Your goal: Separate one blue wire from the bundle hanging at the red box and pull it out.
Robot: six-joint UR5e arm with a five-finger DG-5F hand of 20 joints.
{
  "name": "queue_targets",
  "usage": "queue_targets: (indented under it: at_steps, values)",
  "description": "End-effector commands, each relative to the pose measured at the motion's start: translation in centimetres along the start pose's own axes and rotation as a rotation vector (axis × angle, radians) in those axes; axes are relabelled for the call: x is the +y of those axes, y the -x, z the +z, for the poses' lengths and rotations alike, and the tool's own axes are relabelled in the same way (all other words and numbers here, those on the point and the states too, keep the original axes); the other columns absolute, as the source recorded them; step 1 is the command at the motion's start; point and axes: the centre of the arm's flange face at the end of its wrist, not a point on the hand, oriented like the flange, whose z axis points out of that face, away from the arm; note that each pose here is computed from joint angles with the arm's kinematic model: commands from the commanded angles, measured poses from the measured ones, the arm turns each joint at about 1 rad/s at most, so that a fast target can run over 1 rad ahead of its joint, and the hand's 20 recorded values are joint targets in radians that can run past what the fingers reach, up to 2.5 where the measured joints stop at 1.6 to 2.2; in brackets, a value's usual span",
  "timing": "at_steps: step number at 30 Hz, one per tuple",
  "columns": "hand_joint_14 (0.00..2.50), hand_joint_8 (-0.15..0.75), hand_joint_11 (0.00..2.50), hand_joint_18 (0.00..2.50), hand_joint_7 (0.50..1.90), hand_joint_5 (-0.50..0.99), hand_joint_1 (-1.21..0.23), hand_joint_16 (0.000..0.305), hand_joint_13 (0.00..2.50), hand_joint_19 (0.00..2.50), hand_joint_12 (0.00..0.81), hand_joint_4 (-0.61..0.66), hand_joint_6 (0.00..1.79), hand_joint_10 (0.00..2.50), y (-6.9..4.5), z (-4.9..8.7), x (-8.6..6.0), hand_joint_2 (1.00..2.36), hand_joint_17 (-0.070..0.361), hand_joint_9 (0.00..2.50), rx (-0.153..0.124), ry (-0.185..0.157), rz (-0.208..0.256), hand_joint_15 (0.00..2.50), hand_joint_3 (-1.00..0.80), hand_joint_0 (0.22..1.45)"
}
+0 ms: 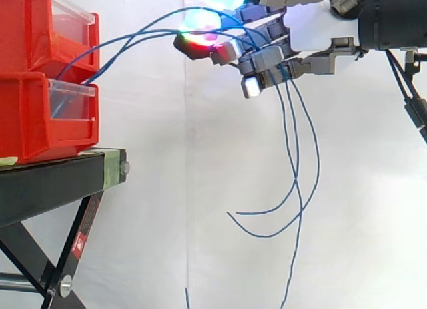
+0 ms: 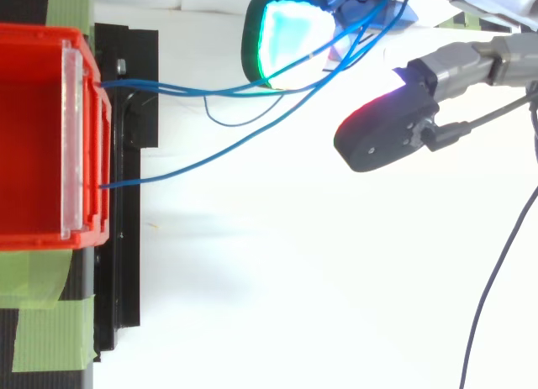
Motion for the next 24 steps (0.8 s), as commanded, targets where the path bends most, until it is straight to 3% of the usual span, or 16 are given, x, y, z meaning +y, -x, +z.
queue_targets:
  at_steps: [1,10,12,17,24]
  values:
    - [2.37,0.304,1.49,0.59,1.06,-0.21,-0.70,0.049,0.27,1.30,0.383,0.25,0.72,0.63,-0.01,-0.03,-0.02,1.00,0.110,0.62,0.000,-0.001,0.000,1.51,-0.50,0.49]
    - [2.34,0.284,1.48,0.63,1.04,-0.19,-0.62,0.043,0.35,1.33,0.377,0.24,0.74,0.66,-0.01,-0.19,-0.19,1.00,0.098,0.72,0.006,-0.015,-0.003,1.47,-0.50,0.52]
    - [2.14,0.256,1.58,0.64,1.09,-0.18,-0.62,0.040,0.40,1.32,0.353,0.23,0.82,0.51,-0.06,-0.14,-0.23,1.01,0.091,0.76,0.007,-0.013,-0.004,1.55,-0.37,0.59]
    - [2.12,0.265,1.57,0.66,1.15,-0.18,-0.64,0.040,0.43,1.32,0.355,0.21,0.83,0.59,-0.01,-0.13,-0.10,1.02,0.090,0.78,0.006,-0.012,-0.001,1.56,-0.25,0.59]
    - [2.11,0.261,1.57,0.68,1.11,-0.19,-0.65,0.040,0.44,1.31,0.361,0.21,0.84,0.62,-0.08,-0.24,-0.18,1.02,0.091,0.77,0.010,-0.021,-0.009,1.56,-0.22,0.60]
